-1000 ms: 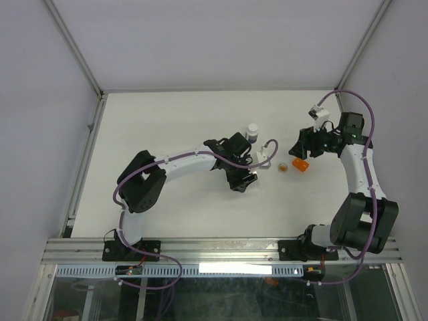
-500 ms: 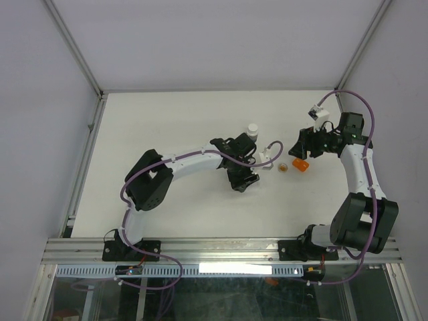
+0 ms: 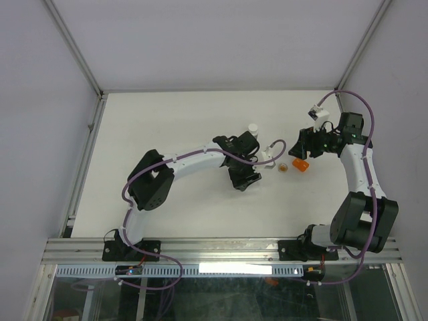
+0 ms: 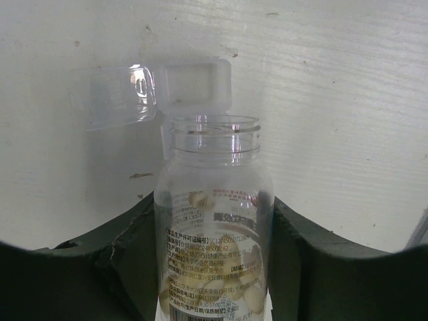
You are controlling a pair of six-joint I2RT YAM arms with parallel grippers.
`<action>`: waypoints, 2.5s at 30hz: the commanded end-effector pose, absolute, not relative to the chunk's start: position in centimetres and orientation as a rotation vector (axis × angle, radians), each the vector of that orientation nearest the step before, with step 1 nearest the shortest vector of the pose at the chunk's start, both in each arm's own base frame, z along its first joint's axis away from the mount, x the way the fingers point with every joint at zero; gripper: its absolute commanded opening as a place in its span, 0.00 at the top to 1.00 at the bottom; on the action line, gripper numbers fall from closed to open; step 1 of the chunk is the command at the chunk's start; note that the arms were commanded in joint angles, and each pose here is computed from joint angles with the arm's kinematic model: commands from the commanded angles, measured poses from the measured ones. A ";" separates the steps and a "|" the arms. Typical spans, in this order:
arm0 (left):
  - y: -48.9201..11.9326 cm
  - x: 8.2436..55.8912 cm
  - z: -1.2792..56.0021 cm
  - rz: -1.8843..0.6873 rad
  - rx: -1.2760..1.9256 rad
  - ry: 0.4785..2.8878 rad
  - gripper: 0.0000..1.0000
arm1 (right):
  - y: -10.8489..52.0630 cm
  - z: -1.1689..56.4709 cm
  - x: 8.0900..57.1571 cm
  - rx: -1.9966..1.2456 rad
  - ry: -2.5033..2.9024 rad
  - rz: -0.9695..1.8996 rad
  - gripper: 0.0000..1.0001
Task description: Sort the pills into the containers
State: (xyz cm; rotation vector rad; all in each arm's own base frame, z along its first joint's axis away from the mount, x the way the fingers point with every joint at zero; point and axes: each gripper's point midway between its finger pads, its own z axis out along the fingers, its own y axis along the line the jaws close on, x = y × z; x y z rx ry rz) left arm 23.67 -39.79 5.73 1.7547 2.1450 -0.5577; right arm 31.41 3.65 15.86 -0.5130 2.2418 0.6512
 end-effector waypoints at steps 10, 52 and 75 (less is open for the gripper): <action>-41.0 23.9 6.7 -0.534 1.759 2.133 1.00 | 3.6 17.7 32.3 -0.541 2.179 0.643 0.33; -40.8 23.8 6.4 -0.479 1.782 2.167 1.00 | 3.6 17.7 32.2 -0.542 2.178 0.656 0.32; -41.0 23.6 7.2 -0.504 1.774 2.158 1.00 | 3.7 17.8 32.2 -0.539 2.176 0.667 0.32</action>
